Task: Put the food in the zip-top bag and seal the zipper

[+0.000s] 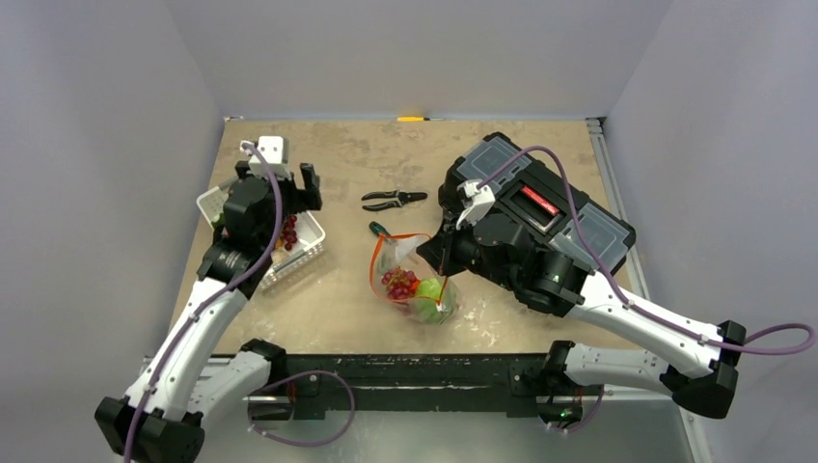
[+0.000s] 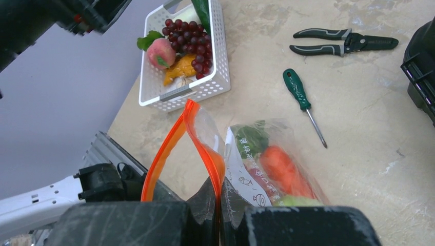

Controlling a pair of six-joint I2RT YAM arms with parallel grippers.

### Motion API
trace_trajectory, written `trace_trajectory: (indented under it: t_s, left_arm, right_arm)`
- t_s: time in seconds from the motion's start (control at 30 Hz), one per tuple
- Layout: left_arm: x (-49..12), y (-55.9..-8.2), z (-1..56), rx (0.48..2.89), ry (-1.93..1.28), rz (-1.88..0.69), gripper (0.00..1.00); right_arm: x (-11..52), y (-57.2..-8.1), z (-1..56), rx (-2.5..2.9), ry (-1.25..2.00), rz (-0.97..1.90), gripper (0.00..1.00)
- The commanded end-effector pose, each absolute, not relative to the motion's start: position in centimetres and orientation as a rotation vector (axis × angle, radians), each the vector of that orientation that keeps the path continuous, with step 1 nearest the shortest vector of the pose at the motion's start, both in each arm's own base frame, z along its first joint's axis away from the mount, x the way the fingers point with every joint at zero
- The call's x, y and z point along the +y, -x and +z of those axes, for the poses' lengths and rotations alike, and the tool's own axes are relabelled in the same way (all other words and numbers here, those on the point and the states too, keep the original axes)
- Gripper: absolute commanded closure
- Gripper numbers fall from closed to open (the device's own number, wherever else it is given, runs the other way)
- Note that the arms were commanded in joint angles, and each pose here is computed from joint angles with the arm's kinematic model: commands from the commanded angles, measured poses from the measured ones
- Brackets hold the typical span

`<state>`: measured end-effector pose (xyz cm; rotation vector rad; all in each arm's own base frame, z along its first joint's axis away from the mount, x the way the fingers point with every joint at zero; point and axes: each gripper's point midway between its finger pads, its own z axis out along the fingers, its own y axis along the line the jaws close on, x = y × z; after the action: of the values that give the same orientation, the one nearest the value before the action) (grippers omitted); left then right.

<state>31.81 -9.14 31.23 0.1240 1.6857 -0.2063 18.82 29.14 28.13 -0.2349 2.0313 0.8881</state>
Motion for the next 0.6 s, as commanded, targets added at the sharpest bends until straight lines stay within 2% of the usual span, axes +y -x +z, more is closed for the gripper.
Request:
trace_trajectory:
  t_s: [0.0,0.27,0.57]
  left_arm:
    - [1.9,-32.3,28.9,1.758,0.421,0.249,0.16]
    - [7.2,-32.8,22.6,1.86,0.889,0.192,0.17]
    - [5.2,-36.8,15.3,2.088,1.034,-0.104,0.18]
  right_arm:
    - [29.4,-19.5,30.5,1.945,0.189,0.937,1.0]
    - [29.2,-19.5,30.8,1.936,0.188,0.935,1.0]
    - [29.2,-19.3,30.9,1.933,0.192,0.946,1.0]
